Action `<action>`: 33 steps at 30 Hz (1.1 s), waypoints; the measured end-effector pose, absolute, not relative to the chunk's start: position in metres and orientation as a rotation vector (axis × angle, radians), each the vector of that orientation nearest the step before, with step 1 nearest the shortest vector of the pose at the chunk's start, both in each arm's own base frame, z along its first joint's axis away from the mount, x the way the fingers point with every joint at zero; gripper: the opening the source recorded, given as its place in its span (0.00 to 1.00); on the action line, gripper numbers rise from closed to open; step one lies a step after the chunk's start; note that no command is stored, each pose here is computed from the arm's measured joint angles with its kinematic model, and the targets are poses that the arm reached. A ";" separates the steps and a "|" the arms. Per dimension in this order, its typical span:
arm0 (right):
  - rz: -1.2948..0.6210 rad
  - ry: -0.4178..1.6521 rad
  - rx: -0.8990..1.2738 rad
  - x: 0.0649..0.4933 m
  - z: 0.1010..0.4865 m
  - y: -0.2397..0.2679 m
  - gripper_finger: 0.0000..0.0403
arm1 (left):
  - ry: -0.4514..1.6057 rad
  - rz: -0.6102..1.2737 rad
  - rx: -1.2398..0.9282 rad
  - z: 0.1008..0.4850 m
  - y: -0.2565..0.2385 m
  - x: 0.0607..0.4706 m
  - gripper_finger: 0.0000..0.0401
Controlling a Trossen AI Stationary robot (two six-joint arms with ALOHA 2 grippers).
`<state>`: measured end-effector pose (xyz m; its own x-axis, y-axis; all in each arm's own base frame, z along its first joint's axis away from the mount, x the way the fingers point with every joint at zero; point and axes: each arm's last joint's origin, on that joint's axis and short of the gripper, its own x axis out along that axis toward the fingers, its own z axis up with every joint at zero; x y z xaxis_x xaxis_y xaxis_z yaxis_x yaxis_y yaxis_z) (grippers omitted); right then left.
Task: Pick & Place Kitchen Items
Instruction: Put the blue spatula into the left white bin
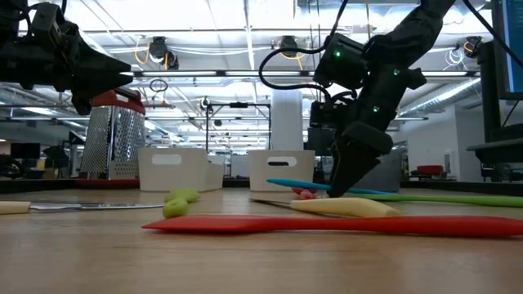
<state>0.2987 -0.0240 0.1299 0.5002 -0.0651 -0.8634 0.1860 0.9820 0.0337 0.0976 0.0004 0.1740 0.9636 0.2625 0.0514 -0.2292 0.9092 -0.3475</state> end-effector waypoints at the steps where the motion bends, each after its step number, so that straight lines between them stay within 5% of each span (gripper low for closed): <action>1: -0.152 1.037 0.129 0.299 0.130 -0.024 0.68 | -0.098 0.254 -0.346 0.174 0.000 0.098 0.30; 9: -0.153 1.053 0.130 0.297 0.129 -0.024 0.51 | -0.098 0.254 -0.347 0.174 0.000 0.098 0.30; 23: -0.197 1.061 0.134 0.296 0.129 -0.025 0.08 | -0.099 0.254 -0.347 0.174 0.000 0.098 0.30; 33: -0.200 1.063 0.145 0.296 0.129 -0.024 0.06 | -0.099 0.254 -0.348 0.174 0.000 0.098 0.30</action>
